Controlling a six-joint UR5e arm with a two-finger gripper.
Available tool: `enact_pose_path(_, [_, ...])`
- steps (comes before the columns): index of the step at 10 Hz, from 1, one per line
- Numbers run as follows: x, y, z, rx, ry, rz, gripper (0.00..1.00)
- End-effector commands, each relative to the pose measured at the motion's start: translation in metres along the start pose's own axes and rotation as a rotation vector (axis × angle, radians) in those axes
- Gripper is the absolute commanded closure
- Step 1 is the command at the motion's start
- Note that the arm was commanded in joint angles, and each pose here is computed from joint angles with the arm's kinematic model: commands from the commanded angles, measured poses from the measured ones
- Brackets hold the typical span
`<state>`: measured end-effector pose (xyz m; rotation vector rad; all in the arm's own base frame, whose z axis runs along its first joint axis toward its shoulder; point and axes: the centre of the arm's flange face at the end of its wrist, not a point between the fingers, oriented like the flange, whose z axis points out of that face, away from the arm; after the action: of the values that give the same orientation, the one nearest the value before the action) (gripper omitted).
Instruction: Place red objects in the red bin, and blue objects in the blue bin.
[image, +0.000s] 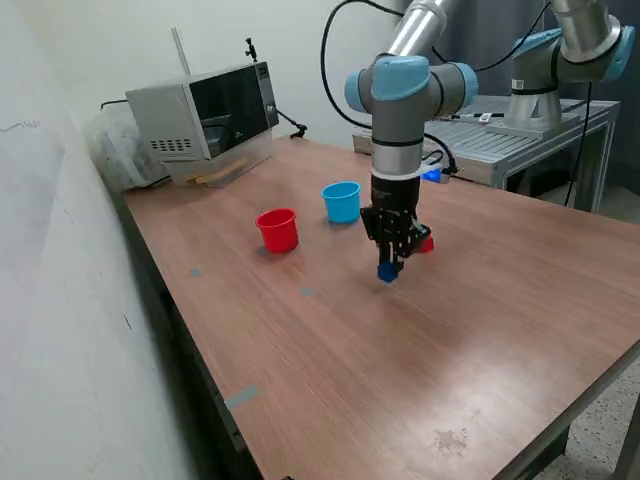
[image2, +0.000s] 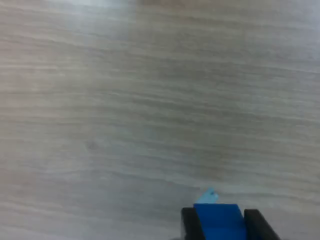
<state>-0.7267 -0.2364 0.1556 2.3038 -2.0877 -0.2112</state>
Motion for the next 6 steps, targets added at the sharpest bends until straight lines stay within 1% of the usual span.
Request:
enact_pose_path(1, [-0.043,-0.025,-0.057,-0.025,-0.008,0.053,1.0])
enact_pose_path(3, [-0.096,-0.047,-0.075,-0.017,-0.016,0.124,1.0])
enact_pose_path(4, [-0.127,-0.057,-0.075,-0.002,-0.023,0.141,1.0])
enact_pose_path(5, [-0.173,-0.066,-0.075,0.004,-0.031,0.178,1.0])
enact_pose_path(6, [-0.199,-0.07,-0.075,0.008,-0.035,0.2,1.0])
